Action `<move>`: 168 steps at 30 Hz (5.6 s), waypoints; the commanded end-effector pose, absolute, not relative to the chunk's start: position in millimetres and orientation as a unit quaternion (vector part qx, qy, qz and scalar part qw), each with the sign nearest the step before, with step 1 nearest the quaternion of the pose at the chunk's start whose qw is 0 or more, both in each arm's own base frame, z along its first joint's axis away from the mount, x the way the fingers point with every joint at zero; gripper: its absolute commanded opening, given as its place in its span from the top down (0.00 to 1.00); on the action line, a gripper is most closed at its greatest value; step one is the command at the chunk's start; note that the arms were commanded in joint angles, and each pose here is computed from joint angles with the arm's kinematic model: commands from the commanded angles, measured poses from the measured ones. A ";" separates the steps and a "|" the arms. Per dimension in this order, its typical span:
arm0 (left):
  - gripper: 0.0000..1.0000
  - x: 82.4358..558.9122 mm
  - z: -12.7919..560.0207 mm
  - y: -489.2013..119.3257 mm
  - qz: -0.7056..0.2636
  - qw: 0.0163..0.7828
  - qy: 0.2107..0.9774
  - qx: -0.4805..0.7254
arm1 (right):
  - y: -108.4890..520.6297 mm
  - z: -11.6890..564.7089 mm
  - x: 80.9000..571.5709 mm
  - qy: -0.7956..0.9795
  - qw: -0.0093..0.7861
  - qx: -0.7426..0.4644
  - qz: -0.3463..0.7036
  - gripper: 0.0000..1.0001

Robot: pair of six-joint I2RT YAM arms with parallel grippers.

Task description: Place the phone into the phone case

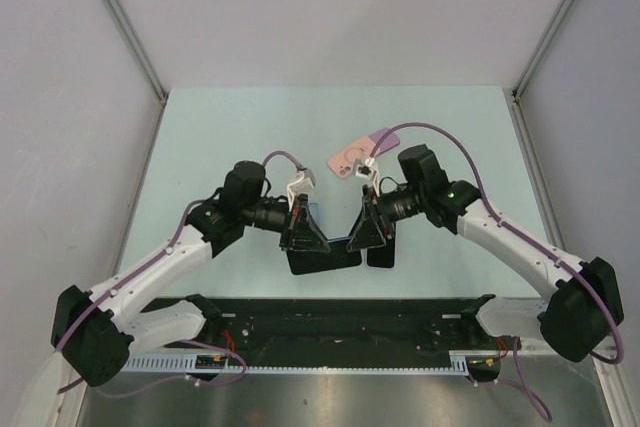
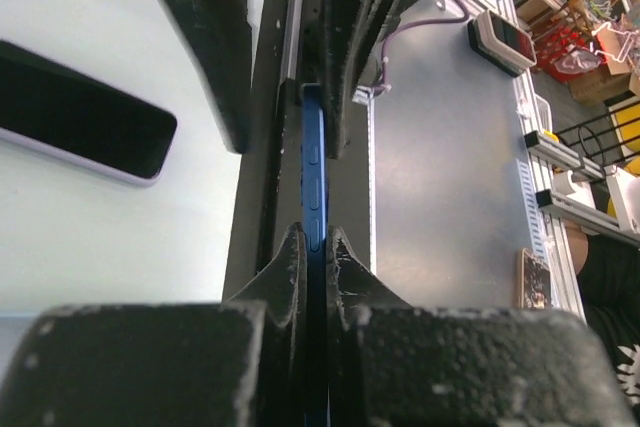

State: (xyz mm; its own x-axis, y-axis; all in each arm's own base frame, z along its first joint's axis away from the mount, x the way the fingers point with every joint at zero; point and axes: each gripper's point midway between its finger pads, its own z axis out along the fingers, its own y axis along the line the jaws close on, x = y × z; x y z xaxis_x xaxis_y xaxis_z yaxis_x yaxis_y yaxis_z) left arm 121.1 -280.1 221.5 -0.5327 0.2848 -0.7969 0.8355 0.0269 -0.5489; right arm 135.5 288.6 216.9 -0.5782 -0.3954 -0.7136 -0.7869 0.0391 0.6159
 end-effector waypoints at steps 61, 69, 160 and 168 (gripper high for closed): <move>0.19 243.2 189.7 -192.1 -0.519 0.386 0.737 -0.198 | 367.2 241.7 238.3 0.620 0.300 0.012 0.725 1.00; 0.13 252.9 148.6 -167.7 -0.380 0.370 0.831 -0.167 | 357.1 194.1 257.8 0.744 0.261 -0.016 0.614 1.00; 0.76 228.6 7.8 -179.9 -0.304 0.194 0.911 -0.200 | 390.0 31.5 284.8 0.898 0.075 -0.010 0.434 0.77; 0.55 245.8 39.1 -161.6 -0.271 0.262 0.901 -0.213 | 376.1 57.1 293.3 0.899 0.106 -0.017 0.425 0.53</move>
State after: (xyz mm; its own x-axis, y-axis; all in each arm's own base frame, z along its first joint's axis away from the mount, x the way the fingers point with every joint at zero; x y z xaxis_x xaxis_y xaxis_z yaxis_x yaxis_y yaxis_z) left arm 238.3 -172.5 27.6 -0.8099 -0.4988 -0.3086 -0.2174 0.7439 -0.6320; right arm 289.5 381.9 39.9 -0.9868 0.0519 -0.1535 -0.0908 0.6076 0.7890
